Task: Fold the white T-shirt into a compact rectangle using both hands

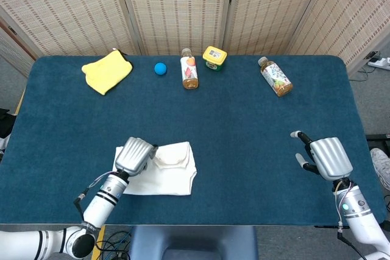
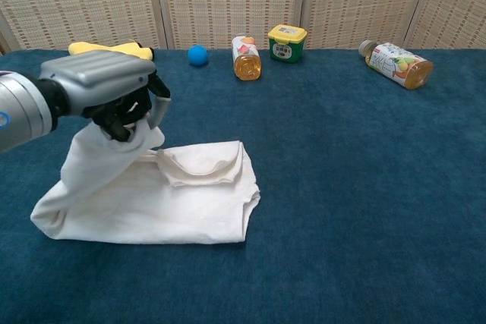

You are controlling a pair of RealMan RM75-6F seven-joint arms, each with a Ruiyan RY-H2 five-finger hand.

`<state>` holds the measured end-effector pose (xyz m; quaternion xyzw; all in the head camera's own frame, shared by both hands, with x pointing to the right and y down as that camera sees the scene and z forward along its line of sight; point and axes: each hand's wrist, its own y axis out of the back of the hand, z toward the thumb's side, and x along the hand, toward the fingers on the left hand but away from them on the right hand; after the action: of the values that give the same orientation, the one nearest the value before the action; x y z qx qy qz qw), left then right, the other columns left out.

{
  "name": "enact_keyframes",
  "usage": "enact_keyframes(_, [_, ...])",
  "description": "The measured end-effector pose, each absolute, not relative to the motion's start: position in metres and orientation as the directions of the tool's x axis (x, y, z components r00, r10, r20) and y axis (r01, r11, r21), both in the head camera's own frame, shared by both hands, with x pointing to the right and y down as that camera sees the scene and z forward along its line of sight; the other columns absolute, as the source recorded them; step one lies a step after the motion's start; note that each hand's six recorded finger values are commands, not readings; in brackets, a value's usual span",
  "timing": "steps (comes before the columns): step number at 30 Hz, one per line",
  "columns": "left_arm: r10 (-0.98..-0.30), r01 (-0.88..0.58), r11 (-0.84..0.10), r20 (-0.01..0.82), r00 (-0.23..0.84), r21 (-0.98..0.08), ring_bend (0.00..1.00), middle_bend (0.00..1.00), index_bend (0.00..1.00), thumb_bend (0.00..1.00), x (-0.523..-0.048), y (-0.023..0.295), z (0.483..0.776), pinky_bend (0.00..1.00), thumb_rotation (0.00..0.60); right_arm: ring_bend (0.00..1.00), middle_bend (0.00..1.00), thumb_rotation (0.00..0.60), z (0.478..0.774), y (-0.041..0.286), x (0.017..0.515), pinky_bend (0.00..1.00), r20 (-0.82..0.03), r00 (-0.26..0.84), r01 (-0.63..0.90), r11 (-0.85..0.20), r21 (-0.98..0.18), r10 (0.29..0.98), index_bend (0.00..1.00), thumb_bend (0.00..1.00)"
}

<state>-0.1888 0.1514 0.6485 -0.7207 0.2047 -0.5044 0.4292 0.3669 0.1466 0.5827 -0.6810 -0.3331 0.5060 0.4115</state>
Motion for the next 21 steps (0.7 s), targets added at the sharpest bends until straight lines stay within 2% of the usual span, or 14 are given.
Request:
enact_keyframes(15, [-0.715, 0.245, -0.496, 0.552, 0.428, -0.833, 0.74, 0.84, 0.61, 0.55, -0.135, 0.171, 0.668, 0.91, 0.600, 0.95, 0.92, 0.600, 0.581, 0.148, 0.374, 1.00, -0.420, 0.252, 0.033, -0.441, -0.897, 0.872, 0.30, 0.34])
enact_keyframes(21, [-0.717, 0.244, -0.485, 0.542, 0.439, -0.840, 0.74, 0.84, 0.60, 0.55, -0.119, 0.172, 0.670, 0.91, 0.600, 0.95, 0.92, 0.600, 0.580, 0.148, 0.376, 1.00, -0.421, 0.247, 0.033, -0.442, -0.896, 0.873, 0.30, 0.34])
